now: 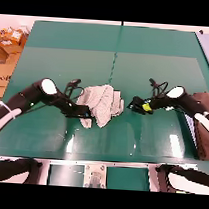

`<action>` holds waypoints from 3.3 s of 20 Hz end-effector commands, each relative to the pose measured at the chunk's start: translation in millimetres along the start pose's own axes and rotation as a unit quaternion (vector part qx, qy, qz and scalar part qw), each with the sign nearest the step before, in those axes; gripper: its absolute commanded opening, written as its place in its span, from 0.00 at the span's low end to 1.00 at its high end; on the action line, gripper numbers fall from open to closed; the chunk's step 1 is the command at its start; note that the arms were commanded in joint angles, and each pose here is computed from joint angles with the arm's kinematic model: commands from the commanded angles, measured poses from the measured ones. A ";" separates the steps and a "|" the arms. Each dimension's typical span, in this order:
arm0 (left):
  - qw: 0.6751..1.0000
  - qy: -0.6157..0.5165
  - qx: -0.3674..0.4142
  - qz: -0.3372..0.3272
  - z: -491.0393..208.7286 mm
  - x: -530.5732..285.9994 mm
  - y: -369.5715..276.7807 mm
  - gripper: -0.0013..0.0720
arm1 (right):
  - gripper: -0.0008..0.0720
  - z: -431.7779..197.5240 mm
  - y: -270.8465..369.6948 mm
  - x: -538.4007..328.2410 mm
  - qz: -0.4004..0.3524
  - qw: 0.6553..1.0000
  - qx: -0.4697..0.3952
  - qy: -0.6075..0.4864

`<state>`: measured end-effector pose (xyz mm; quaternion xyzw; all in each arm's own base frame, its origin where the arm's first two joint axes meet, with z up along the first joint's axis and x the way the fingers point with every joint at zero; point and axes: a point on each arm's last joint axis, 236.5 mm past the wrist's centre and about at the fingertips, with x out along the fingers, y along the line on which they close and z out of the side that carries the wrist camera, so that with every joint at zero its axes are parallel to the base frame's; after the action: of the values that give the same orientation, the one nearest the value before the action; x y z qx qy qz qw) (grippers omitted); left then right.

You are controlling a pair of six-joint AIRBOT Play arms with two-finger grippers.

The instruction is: Fold the shirts.

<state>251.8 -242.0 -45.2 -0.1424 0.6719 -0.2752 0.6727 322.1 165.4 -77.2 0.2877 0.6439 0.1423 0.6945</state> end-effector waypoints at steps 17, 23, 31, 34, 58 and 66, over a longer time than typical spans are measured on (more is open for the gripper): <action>0.994 -0.019 -0.094 0.042 6.7 -19.4 69.1 0.93 | 0.02 30.9 31.7 41.4 0.124 0.992 0.016 -0.002; 0.989 -0.121 -0.085 0.010 39.3 11.2 46.2 0.91 | 0.02 31.0 31.8 41.5 0.124 0.992 0.016 -0.002; 0.995 -0.096 -0.013 0.022 36.6 -3.8 36.5 0.05 | 0.02 36.7 38.6 11.0 0.149 0.989 0.009 -0.004; 0.990 -0.127 0.014 0.053 49.7 -79.7 36.4 0.05 | 0.02 66.8 56.9 -65.4 0.184 0.980 -0.018 -0.068; 0.942 -0.281 0.116 0.140 44.2 -248.8 -3.6 0.05 | 0.02 129.8 124.0 -312.1 0.156 0.914 -0.163 -0.337; 0.987 -0.131 0.016 0.097 84.6 -81.0 94.5 0.05 | 0.12 203.5 29.7 -50.1 0.157 0.976 -0.014 -0.147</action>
<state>335.9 -130.8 20.2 -0.0870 0.5577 -0.2044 0.7997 505.0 102.1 58.9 0.3625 0.4385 0.2380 0.7872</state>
